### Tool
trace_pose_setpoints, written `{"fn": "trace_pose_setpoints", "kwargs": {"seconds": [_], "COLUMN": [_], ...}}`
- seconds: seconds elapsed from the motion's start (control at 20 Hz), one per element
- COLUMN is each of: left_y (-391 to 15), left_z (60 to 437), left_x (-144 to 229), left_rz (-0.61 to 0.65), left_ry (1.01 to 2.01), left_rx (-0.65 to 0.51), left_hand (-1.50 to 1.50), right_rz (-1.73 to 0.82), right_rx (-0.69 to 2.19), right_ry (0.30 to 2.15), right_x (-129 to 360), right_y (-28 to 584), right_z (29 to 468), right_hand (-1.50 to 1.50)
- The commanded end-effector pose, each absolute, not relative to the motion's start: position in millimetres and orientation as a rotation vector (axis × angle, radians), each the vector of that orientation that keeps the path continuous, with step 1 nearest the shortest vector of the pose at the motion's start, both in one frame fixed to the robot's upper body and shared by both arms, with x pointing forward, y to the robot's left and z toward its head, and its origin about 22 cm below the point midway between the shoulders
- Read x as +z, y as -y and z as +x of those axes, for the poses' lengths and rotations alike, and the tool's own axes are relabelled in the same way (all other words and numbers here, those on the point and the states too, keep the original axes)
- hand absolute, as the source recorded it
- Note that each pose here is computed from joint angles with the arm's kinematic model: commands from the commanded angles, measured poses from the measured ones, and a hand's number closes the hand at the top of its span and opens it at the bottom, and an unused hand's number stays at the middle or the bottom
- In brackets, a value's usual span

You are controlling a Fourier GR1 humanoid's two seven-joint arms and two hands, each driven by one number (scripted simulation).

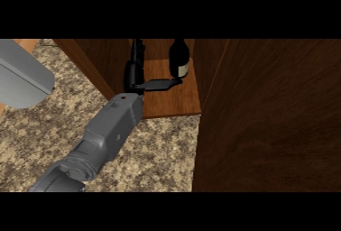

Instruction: Pick up the wine, place it into the cabinet and close the cabinet

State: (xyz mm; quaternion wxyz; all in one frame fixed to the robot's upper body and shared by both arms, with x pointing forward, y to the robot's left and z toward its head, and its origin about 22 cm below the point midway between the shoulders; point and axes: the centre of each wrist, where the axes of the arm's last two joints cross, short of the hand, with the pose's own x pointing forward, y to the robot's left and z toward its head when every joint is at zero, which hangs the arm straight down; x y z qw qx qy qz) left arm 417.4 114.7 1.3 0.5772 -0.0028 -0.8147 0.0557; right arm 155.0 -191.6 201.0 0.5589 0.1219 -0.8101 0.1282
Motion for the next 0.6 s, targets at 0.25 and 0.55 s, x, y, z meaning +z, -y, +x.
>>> {"fn": "trace_pose_setpoints", "kwargs": {"seconds": [0.25, 0.55], "left_y": [-122.3, -128.3], "left_z": [406.6, 381.0], "left_x": [-16.7, -47.0], "left_rz": [-0.060, -0.081], "left_ry": [1.856, 1.849], "left_rx": [0.198, 0.200], "left_hand": [-1.50, -1.50], "right_rz": [0.290, 0.278], "right_rx": [0.261, 0.271], "right_ry": [1.920, 1.919], "right_x": [217.6, 207.9], "right_y": [187.5, 192.6], "right_z": [158.0, 163.4], "right_hand": [-1.50, -1.50]}}
